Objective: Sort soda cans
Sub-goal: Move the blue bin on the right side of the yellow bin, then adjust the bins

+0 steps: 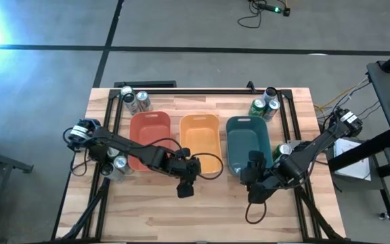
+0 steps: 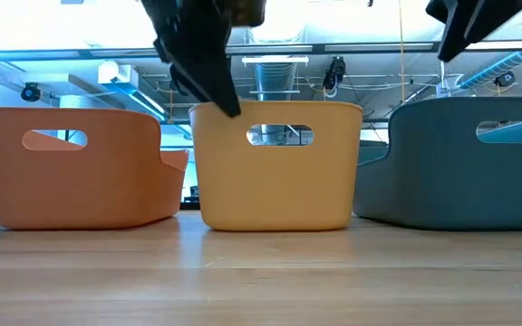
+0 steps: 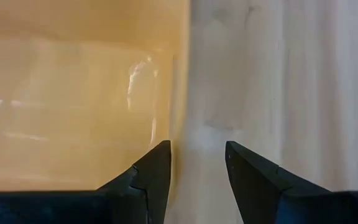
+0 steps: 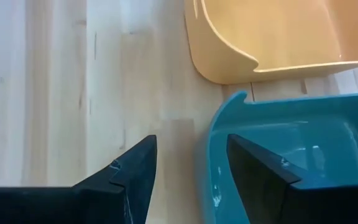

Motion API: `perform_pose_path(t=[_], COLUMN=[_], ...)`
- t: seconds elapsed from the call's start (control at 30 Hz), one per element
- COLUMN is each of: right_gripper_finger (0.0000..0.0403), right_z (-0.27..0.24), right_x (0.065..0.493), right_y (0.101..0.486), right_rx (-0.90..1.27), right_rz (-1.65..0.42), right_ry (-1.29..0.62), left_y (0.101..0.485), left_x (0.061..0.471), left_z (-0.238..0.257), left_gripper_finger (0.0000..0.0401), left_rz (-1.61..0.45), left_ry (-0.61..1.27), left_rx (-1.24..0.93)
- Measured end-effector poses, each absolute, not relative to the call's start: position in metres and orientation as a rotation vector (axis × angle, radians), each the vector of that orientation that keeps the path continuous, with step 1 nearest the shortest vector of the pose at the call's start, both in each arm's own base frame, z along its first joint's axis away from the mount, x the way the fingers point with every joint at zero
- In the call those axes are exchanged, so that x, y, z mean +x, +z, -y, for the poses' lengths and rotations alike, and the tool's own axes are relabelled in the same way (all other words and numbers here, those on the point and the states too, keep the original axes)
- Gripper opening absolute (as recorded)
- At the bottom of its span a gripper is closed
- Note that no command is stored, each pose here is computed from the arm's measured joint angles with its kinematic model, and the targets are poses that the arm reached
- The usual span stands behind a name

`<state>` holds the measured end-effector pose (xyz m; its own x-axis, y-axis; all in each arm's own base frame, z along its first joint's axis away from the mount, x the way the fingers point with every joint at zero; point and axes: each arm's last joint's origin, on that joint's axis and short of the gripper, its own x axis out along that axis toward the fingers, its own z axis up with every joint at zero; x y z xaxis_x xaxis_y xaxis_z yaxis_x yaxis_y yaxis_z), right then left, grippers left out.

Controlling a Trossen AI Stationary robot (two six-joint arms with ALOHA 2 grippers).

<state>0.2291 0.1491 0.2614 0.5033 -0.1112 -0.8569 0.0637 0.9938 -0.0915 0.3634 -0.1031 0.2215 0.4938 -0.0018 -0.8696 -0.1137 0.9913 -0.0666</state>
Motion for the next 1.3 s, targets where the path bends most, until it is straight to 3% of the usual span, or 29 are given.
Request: perform_pose_path(t=[0.23, 0.57, 1.3], right_gripper_finger=[0.0172, 0.0155, 0.0185], right_z=[-0.152, -0.152, -0.152], right_x=[0.232, 0.233, 0.233], right_y=[0.272, 0.275, 0.275], right_rx=[-0.029, -0.030, -0.037], right_rz=[-1.008, -1.002, -0.995], right_ry=[-0.087, -0.079, -0.089], left_y=[0.216, 0.213, 0.225], left_x=[0.362, 0.358, 0.353], left_z=[0.097, 0.093, 0.092], left_gripper_finger=[0.0136, 0.0101, 0.0103], left_rz=[-1.069, -1.122, -1.103], left_ry=[0.098, 0.088, 0.066], left_rx=[-0.114, -0.086, -0.102])
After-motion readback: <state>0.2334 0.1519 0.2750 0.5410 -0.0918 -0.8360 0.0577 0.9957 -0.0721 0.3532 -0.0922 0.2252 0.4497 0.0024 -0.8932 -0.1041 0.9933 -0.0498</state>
